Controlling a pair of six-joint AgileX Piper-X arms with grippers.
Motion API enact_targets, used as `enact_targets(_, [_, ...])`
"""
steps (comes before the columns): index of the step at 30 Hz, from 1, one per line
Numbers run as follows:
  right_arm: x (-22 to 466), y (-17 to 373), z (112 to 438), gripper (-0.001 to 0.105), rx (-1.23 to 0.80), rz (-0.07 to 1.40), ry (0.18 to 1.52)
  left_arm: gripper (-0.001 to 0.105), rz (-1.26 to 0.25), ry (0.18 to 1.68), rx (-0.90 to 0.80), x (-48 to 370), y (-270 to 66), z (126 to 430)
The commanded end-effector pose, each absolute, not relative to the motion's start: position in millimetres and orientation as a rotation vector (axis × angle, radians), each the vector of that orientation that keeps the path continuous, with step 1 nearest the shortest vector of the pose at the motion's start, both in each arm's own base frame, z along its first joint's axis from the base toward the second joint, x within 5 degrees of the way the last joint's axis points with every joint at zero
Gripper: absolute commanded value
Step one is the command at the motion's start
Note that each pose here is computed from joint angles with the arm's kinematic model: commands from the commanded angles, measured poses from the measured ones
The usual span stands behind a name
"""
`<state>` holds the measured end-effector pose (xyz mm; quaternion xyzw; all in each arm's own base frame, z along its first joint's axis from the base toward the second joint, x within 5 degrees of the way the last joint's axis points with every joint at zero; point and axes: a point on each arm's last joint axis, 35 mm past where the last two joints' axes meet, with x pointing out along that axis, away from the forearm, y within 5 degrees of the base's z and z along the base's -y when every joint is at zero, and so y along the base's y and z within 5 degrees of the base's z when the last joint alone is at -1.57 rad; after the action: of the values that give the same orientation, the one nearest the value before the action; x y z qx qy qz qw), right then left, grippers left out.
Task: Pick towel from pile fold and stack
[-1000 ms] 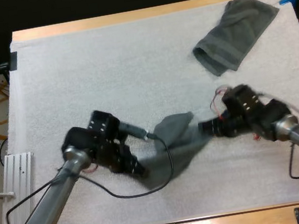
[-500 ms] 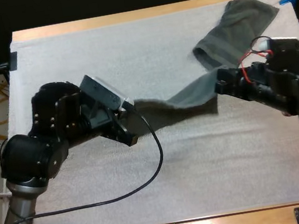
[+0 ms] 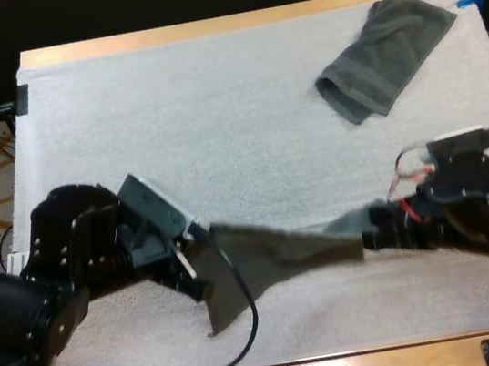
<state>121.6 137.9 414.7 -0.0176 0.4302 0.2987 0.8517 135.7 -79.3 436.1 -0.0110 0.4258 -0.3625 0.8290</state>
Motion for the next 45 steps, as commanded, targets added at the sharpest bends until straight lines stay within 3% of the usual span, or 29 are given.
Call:
enact_targets(1, [116.1, 136.1, 418.1, 0.0, -0.03, 0.621, 0.918, 0.0, -0.771, 0.917, -0.03, 133.1, -78.5, 436.8])
enact_targets(6, [120.2, 141.0, 409.6, 0.0, -0.033, 0.521, 0.935, 0.0, -0.721, 0.898, 0.01, 145.6, -82.2, 419.1])
enact_targets(9, [140.5, 148.1, 387.6, 0.0, -0.11, 0.417, 0.962, 0.0, -0.72, 0.883, 0.035, 160.6, -88.8, 392.8])
enact_targets(13, [188.5, 155.0, 342.7, 0.0, -0.148, 0.347, 1.036, 0.0, -0.608, 0.826, 0.079, 195.2, -98.1, 347.0])
enact_targets(20, [283.0, 153.2, 272.3, 0.0, -0.006, 0.385, 1.052, 0.0, -0.54, 0.803, 0.057, 266.2, -104.5, 284.5])
enact_targets(29, [336.3, 155.3, 205.2, 0.0, 0.076, 0.353, 1.067, 0.0, -0.517, 0.84, 0.001, 323.4, -98.1, 219.3])
enact_targets(39, [353.2, 162.2, 178.9, 0.001, 0.079, 0.341, 1.023, 0.0, -0.491, 0.843, 0.001, 336.4, -96.3, 199.0])
enact_targets(42, [354.9, 161.4, 180.1, 0.011, 0.066, 0.304, 1.002, 0.003, -0.493, 0.837, 0.003, 336.8, -96.4, 199.4])
enact_targets(45, [357.3, 162.7, 182.3, 0.033, 0.103, 0.301, 0.981, 0.011, -0.494, 0.83, 0.006, 338.2, -96.8, 201.5])
